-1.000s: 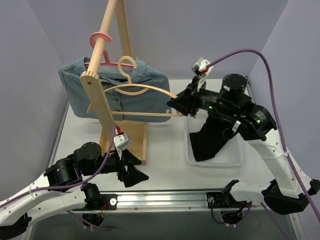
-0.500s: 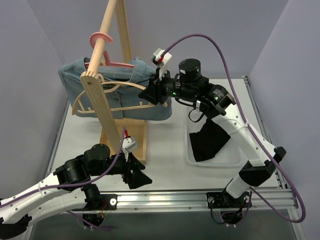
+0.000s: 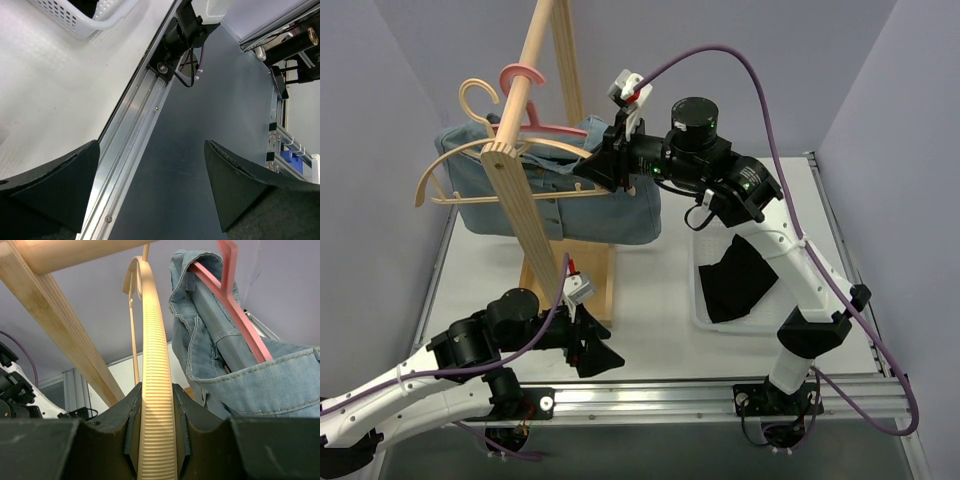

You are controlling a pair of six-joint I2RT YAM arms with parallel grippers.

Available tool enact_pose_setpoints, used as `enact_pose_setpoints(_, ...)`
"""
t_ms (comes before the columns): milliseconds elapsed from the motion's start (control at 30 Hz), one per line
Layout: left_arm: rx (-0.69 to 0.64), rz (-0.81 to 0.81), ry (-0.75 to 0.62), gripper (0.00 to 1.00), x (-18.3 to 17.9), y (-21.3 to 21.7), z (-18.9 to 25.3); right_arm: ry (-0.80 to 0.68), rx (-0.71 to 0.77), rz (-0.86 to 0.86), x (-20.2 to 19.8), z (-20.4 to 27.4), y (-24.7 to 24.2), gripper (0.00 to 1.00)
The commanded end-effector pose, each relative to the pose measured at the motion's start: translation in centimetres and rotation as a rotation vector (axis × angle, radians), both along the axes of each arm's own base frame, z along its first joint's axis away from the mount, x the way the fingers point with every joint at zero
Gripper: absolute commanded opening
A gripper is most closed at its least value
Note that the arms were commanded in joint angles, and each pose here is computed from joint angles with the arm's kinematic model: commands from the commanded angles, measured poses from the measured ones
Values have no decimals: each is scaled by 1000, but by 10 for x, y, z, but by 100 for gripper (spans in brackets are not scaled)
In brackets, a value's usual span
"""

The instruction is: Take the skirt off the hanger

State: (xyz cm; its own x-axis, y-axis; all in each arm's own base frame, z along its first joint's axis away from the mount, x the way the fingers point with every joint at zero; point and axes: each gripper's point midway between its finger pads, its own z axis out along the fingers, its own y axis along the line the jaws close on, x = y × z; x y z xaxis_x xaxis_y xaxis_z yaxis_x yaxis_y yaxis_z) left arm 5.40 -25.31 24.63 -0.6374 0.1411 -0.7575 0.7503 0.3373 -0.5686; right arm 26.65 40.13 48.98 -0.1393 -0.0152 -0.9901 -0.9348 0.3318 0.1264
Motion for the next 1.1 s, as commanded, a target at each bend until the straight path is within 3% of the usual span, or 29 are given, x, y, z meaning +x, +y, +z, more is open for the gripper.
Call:
enact_pose_setpoints(0,-57,-8,-13,94,1,-6,14,-81,95,10,-16,36,-12,0)
enact_pose_setpoints(1067,-38,-31,11,94,3,-20,6,-155,151,5,-30,72,-30,0)
